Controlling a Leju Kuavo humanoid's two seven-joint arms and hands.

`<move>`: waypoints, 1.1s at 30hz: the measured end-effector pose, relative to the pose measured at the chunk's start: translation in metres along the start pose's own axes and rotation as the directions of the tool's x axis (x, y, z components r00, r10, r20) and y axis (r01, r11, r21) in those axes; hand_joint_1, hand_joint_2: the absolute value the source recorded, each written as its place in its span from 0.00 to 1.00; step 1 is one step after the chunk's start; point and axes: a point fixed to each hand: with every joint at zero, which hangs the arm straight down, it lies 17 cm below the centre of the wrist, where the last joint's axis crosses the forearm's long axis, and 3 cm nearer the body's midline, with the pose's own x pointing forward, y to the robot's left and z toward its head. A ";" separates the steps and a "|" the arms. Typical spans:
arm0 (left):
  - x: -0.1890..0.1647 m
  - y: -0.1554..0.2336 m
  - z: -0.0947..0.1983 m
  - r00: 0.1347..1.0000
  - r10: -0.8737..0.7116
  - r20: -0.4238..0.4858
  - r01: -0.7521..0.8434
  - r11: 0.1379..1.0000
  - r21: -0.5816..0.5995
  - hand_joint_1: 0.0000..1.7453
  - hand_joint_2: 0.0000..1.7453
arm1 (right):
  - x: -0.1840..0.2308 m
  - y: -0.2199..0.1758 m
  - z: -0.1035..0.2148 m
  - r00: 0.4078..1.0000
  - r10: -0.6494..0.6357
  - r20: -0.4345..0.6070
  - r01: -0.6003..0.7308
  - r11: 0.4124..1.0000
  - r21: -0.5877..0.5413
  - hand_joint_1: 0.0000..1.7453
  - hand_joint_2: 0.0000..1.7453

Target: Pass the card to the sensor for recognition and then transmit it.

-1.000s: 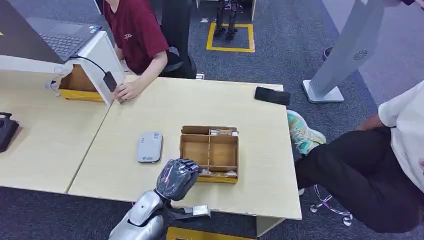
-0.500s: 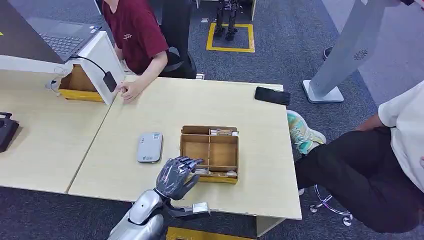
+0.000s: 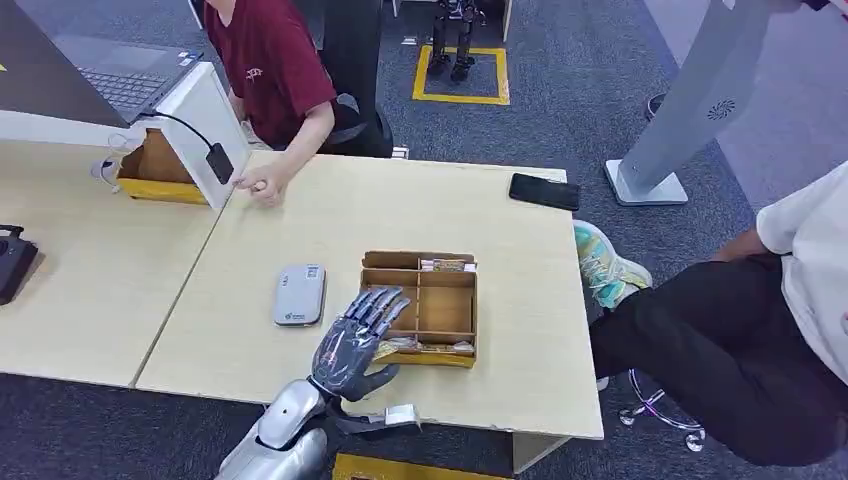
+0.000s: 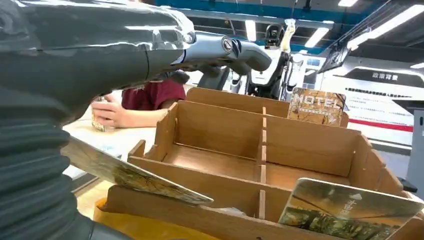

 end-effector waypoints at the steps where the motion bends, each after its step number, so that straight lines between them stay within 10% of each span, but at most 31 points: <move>1: 0.000 0.000 0.000 1.000 0.000 0.000 0.000 1.000 0.000 0.00 1.00 | 0.000 0.000 0.000 1.000 -0.001 0.000 0.001 1.000 0.000 0.00 0.00; 33: 0.010 0.008 -0.005 0.997 -0.056 0.051 0.055 0.998 0.014 0.00 1.00 | -0.001 0.000 0.000 1.000 -0.005 -0.005 0.005 1.000 -0.002 0.00 0.00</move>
